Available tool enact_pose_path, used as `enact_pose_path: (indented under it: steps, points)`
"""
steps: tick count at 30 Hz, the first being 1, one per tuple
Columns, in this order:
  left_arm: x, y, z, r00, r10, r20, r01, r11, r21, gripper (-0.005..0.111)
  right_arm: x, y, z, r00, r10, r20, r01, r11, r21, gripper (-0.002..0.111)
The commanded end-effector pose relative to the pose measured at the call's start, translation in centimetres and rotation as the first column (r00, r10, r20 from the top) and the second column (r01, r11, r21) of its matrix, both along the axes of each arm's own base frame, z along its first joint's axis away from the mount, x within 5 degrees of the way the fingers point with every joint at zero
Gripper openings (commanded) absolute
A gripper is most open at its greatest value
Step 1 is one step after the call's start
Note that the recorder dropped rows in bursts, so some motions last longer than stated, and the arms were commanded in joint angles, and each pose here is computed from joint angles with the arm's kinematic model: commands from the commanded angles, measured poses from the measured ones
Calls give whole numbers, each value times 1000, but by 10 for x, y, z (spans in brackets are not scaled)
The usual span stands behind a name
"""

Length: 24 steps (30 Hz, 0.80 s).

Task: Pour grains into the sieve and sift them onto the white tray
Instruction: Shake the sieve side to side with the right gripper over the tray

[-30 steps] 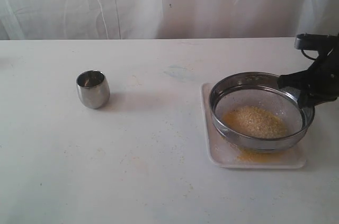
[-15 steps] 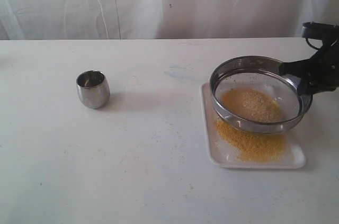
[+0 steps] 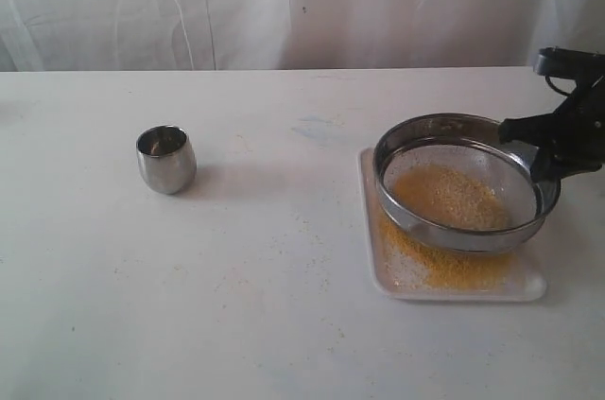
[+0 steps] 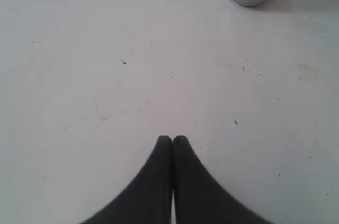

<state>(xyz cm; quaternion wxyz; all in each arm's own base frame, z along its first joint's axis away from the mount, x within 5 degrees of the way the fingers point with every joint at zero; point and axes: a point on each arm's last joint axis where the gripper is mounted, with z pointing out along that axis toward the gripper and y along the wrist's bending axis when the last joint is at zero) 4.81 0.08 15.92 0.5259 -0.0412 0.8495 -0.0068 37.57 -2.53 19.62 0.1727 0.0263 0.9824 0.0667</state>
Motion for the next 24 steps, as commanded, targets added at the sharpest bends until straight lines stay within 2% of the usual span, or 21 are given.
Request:
enact_pose_path:
  steps: [1,3,4,7,9,11,13,14,16,19,21,24]
  points:
    - [-1,-1,-4,999,-8,-31,8,1000,-8,0,3,1,8,996,-78,39,75,995,61,0]
    - [-1,-1,-4,999,-8,-31,8,1000,-8,0,-6,6,3,998,-46,-41,50,994,95,0]
    - [-1,-1,-4,999,-8,-31,8,1000,-8,0,-6,9,2,999,-14,-32,17,995,95,0]
    - [-1,-1,-4,999,-8,-31,8,1000,-8,0,6,5,6,992,-50,112,43,997,59,0]
    - [-1,-1,-4,999,-8,-31,8,1000,-8,0,10,4,8,983,-117,145,106,991,78,0]
    - [-1,-1,-4,999,-8,-31,8,1000,-8,0,2,7,4,990,-132,44,127,985,113,0]
    - [-1,-1,-4,999,-8,-31,8,1000,-8,0,-10,15,-2,996,-55,-71,64,989,135,0]
    - [-1,-1,-4,999,-8,-31,8,1000,-8,0,-12,18,-4,997,0,-80,11,991,136,0]
    - [-1,-1,-4,999,-8,-31,8,1000,-8,0,-7,17,-4,1000,12,-14,-10,993,119,0]
    - [-1,-1,-4,999,-8,-31,8,1000,-8,0,5,8,3,990,-101,99,90,990,111,0]
    - [-1,-1,-4,999,-8,-31,8,1000,-8,0,2,7,2,988,-147,49,139,980,144,0]
    - [-1,-1,-4,999,-8,-31,8,1000,-8,0,-10,13,-4,997,-57,-61,65,987,148,0]
